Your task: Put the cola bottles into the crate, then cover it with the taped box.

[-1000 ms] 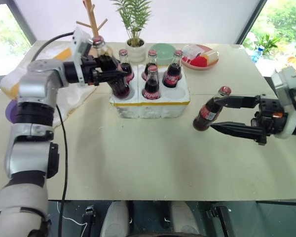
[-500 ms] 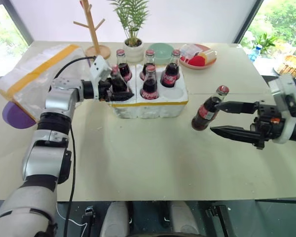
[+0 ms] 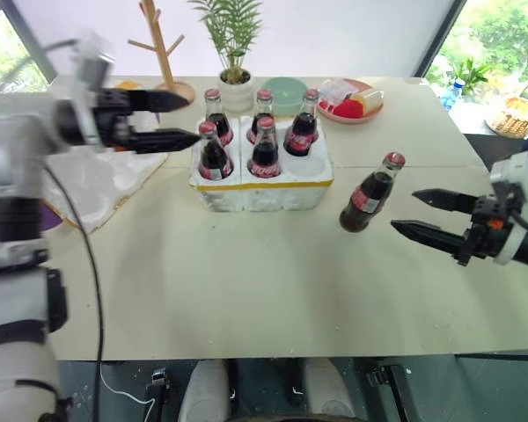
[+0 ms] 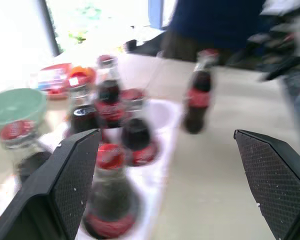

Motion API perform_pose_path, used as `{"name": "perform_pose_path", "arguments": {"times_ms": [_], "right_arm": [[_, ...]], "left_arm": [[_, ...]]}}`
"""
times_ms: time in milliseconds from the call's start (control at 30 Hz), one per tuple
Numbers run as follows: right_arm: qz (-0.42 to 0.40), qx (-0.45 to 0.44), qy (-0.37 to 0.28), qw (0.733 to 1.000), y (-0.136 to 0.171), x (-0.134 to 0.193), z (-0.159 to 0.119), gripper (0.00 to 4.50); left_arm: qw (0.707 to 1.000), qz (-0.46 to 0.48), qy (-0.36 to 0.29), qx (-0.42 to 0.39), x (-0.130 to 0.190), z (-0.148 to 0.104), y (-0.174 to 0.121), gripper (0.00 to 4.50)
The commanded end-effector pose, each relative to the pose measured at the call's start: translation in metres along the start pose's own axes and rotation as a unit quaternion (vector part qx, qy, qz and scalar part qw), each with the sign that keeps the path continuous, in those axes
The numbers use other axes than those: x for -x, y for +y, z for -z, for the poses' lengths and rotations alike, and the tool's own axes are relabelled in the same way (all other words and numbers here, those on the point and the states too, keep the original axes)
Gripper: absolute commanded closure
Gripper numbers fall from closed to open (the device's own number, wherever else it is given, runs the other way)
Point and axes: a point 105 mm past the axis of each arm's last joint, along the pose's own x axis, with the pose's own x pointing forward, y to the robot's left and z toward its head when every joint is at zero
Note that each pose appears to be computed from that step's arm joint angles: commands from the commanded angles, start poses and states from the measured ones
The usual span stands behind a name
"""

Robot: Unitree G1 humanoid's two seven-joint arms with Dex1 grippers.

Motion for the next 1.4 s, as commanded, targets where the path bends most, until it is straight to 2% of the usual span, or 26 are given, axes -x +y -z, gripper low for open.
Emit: {"name": "perform_pose_path", "arguments": {"times_ms": [33, 133, 267, 500, 900, 933, 1033, 1167, 1233, 1300, 1400], "right_arm": [[0.05, 0.0, -0.031, 0.998, -0.011, -0.007, -0.005, 0.0], [0.056, -0.026, -0.047, 0.997, -0.012, -0.019, 0.002, 0.0], [0.077, -0.044, -0.046, 0.995, -0.021, -0.036, 0.014, 0.0], [0.107, -0.063, -0.052, 0.991, -0.039, -0.057, 0.02, 0.0], [0.05, -0.06, -0.058, 0.995, -0.03, -0.097, 0.028, 0.0], [0.048, -0.056, -0.06, 0.995, -0.03, -0.097, 0.026, 0.53], [0.035, -0.046, -0.092, 0.994, -0.028, -0.086, 0.0, 1.67], [0.0, -0.01, -0.123, 0.992, -0.018, -0.071, -0.039, 1.67], [-0.032, 0.009, -0.149, 0.988, -0.007, -0.068, -0.069, 1.67], [-0.068, 0.032, -0.175, 0.982, 0.007, -0.072, -0.101, 1.67], [-0.096, 0.048, -0.191, 0.976, 0.019, -0.082, -0.125, 1.67]], "left_arm": [[0.999, 0.03, 0.027, 0.004, 0.002, 0.008, -0.025, 0.04], [0.998, 0.036, 0.056, 0.013, 0.0, 0.027, -0.038, 0.04], [0.998, 0.038, 0.054, 0.015, -0.013, 0.036, -0.044, 0.04], [0.998, 0.036, 0.053, -0.003, -0.023, 0.038, -0.046, 0.04], [0.999, 0.016, 0.039, -0.01, -0.023, 0.034, -0.039, 0.04], [0.999, 0.014, 0.037, -0.011, -0.024, 0.034, -0.038, 0.0], [0.999, 0.007, 0.033, -0.013, -0.023, 0.032, -0.036, 0.0], [0.999, -0.011, 0.033, -0.012, -0.018, 0.034, -0.033, 0.0], [0.999, -0.02, 0.031, -0.013, -0.016, 0.034, -0.031, 0.0], [0.999, -0.028, 0.026, -0.013, -0.015, 0.035, -0.029, 0.0], [0.999, -0.033, 0.023, -0.013, -0.015, 0.035, -0.028, 0.0]]}}
